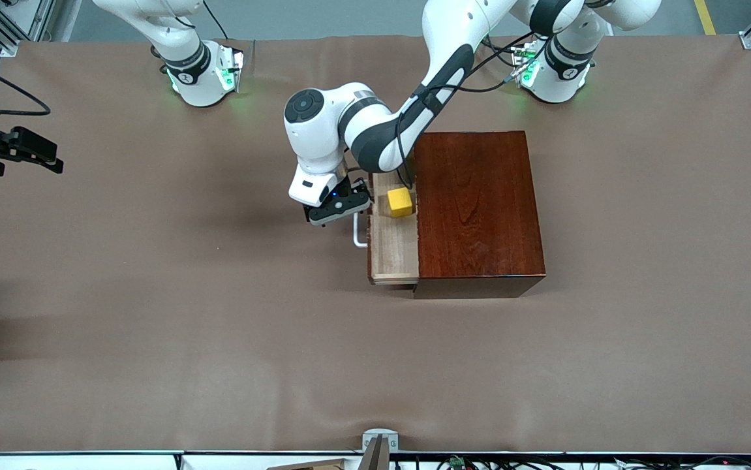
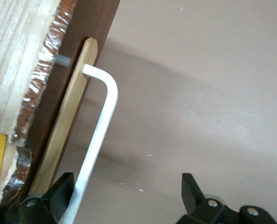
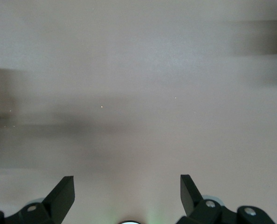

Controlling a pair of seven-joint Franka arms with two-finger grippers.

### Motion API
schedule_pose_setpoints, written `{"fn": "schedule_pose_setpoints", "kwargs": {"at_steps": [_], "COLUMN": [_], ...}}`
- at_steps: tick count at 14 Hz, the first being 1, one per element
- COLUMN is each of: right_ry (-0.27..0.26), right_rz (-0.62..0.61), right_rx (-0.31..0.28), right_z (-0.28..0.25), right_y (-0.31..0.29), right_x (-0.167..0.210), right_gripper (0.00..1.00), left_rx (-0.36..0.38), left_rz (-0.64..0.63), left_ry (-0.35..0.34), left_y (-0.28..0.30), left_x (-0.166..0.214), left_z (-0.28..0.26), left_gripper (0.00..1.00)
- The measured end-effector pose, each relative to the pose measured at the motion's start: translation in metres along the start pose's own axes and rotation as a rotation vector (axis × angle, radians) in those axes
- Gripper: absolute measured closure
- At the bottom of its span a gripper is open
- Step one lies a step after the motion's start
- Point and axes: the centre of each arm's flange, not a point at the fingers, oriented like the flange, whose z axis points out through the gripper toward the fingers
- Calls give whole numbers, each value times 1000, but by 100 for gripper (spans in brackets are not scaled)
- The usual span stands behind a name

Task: Open drawer, take yellow block, close drawer
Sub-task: 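Hook the drawer handle with the left gripper and pull the drawer open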

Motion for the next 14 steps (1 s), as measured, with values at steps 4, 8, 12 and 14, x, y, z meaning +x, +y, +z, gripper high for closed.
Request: {"fn": "schedule_pose_setpoints", "kwargs": {"at_steps": [4, 8, 12, 14], "right_ry": [-4, -7, -12, -21], "right_rz": [2, 7, 9, 10], "right_rx": [1, 1, 2, 2], "right_z": [2, 4, 7, 12], "right_y": [1, 4, 6, 6], "right_x": [1, 2, 4, 8], "right_gripper": [0, 0, 0, 0], "left_rx": [-65, -145, -155, -151], "left_rz": [-31, -50, -53, -59], "left_ry": [2, 2, -1, 3], "left_y": [8, 18, 19, 18], "left_x": [-7, -13, -13, -10], "left_z": [-5, -7, -10, -9], "left_gripper": [0, 0, 0, 0]}}
